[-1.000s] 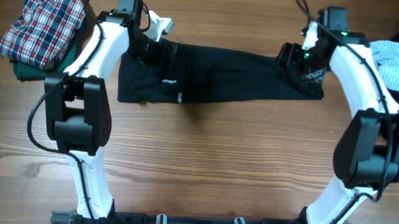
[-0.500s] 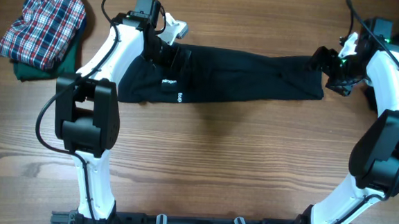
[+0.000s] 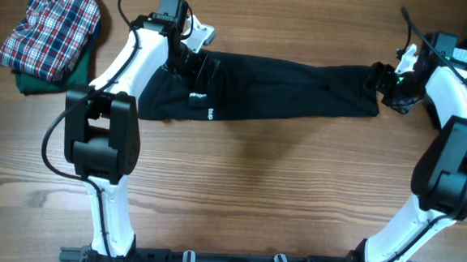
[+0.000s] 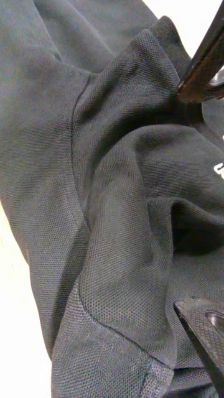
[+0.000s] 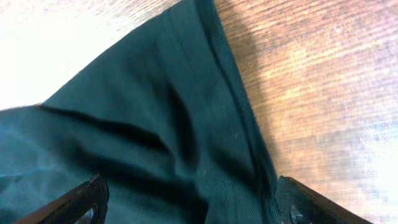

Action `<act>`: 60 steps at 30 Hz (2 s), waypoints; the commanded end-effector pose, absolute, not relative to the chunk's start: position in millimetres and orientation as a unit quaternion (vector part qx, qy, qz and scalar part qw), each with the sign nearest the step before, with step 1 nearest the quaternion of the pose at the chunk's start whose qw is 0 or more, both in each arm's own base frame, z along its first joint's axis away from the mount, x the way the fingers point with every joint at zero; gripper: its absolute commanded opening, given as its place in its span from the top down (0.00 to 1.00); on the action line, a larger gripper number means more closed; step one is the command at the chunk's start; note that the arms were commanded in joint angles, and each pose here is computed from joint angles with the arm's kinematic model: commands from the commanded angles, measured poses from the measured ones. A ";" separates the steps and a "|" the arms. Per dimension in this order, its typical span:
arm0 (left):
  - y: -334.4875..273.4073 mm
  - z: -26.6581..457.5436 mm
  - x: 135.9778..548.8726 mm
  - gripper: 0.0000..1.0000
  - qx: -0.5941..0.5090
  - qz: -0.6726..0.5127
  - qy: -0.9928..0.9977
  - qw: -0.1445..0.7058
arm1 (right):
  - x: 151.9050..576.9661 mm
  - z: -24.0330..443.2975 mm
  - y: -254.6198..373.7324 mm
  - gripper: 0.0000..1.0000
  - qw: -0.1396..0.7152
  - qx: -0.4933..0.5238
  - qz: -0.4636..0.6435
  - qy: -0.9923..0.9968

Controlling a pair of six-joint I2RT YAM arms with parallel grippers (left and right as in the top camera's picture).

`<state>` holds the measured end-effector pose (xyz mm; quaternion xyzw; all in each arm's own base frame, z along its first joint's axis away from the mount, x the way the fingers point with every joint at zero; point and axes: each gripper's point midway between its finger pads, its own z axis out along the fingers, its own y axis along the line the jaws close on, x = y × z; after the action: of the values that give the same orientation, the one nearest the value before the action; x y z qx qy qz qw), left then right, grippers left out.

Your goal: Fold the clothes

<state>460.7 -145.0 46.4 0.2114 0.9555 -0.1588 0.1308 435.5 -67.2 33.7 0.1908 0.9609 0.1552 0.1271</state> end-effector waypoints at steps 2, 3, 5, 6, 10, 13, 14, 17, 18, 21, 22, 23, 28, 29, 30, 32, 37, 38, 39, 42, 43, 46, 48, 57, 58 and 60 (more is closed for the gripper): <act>-144.6 37.8 458.2 0.00 0.219 -0.153 0.956 0.123 | 432.7 11.4 -73.6 0.14 0.117 0.171 0.156 0.966; -144.5 37.8 458.0 0.00 0.219 -0.153 0.956 0.122 | 433.1 7.9 -73.9 0.14 0.116 0.170 0.156 0.966; -144.4 37.6 457.3 0.00 0.219 -0.153 0.956 0.121 | 433.2 1.7 -76.4 0.14 0.113 0.172 0.155 0.966; -144.3 37.5 456.8 0.00 0.219 -0.153 0.956 0.120 | 432.9 0.0 -78.0 0.14 0.112 0.174 0.156 0.966; -144.0 37.1 455.2 0.00 0.218 -0.153 0.957 0.116 | 431.2 -12.1 -76.6 0.14 0.102 0.180 0.175 0.962; -144.0 37.0 455.1 0.00 0.218 -0.153 0.957 0.116 | 431.7 -17.5 -65.7 0.16 0.096 0.177 0.209 0.957; -144.0 37.0 455.1 0.00 0.218 -0.153 0.957 0.116 | 432.4 -18.5 -58.3 0.17 0.093 0.175 0.230 0.953; -144.0 37.0 455.1 0.00 0.218 -0.153 0.957 0.116 | 432.5 -20.3 -38.5 0.23 0.086 0.163 0.287 0.940; -144.0 37.0 455.1 0.00 0.218 -0.153 0.957 0.116 | 432.6 -18.9 -31.9 0.24 0.084 0.158 0.303 0.936; -144.0 37.0 455.1 0.00 0.218 -0.153 0.957 0.116 | 431.0 -20.6 -21.3 0.29 0.075 0.154 0.319 0.932; -144.0 37.0 455.1 0.00 0.218 -0.153 0.957 0.116 | 430.3 -20.4 -18.9 0.29 0.072 0.152 0.321 0.932; -144.0 37.0 455.1 0.00 0.218 -0.153 0.957 0.116 | 429.2 -20.4 -16.2 0.31 0.069 0.151 0.321 0.932; -144.0 37.0 455.1 0.00 0.218 -0.153 0.957 0.116 | 427.4 -20.6 -13.4 0.58 0.064 0.150 0.322 0.933; -143.9 37.0 455.0 0.00 0.218 -0.153 0.957 0.116 | 427.9 -20.5 -13.7 0.70 0.064 0.150 0.322 0.933; -143.9 37.0 455.0 0.00 0.218 -0.153 0.957 0.116 | 428.0 -20.4 -14.4 0.78 0.065 0.151 0.322 0.933; -143.9 37.0 455.0 0.00 0.218 -0.153 0.957 0.116 | 428.9 -20.4 -16.0 0.89 0.068 0.151 0.321 0.932; -143.9 37.0 454.9 0.00 0.218 -0.153 0.957 0.116 | 432.7 -17.7 -22.0 0.96 0.077 0.154 0.320 0.932; -143.6 36.9 454.7 0.00 0.218 -0.153 0.957 0.115 | 434.2 -16.1 -24.1 0.96 0.079 0.155 0.320 0.931; -143.5 36.8 454.2 0.00 0.218 -0.153 0.957 0.114 | 436.3 -13.8 -27.3 0.96 0.082 0.156 0.319 0.931; -140.1 35.4 453.1 0.00 0.217 -0.144 0.959 0.110 | 441.4 -3.2 -36.4 0.96 0.094 0.159 0.316 0.930; -137.4 34.4 452.8 0.00 0.216 -0.136 0.961 0.108 | 444.6 3.4 -42.3 0.95 0.104 0.161 0.313 0.930; -132.6 33.1 453.5 0.00 0.214 -0.122 0.963 0.107 | 448.1 15.3 -52.6 0.96 0.118 0.163 0.303 0.932; -131.5 32.9 453.8 0.00 0.214 -0.120 0.964 0.107 | 448.5 22.8 -56.5 0.96 0.126 0.154 0.296 0.934; -131.1 32.9 453.8 0.00 0.213 -0.120 0.964 0.107 | 461.3 61.6 -69.0 0.96 0.151 0.130 0.263 0.944; -131.2 32.9 453.8 0.00 0.213 -0.120 0.964 0.107 | 463.7 67.6 -69.6 0.96 0.154 0.126 0.262 0.944; -131.2 32.9 453.9 0.00 0.213 -0.120 0.964 0.107 | 467.3 79.3 -67.4 0.96 0.157 0.118 0.261 0.945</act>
<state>456.8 -132.4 41.3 0.2065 0.9635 -0.1246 0.1163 448.9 -59.4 34.7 0.1540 0.9412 0.2826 0.1031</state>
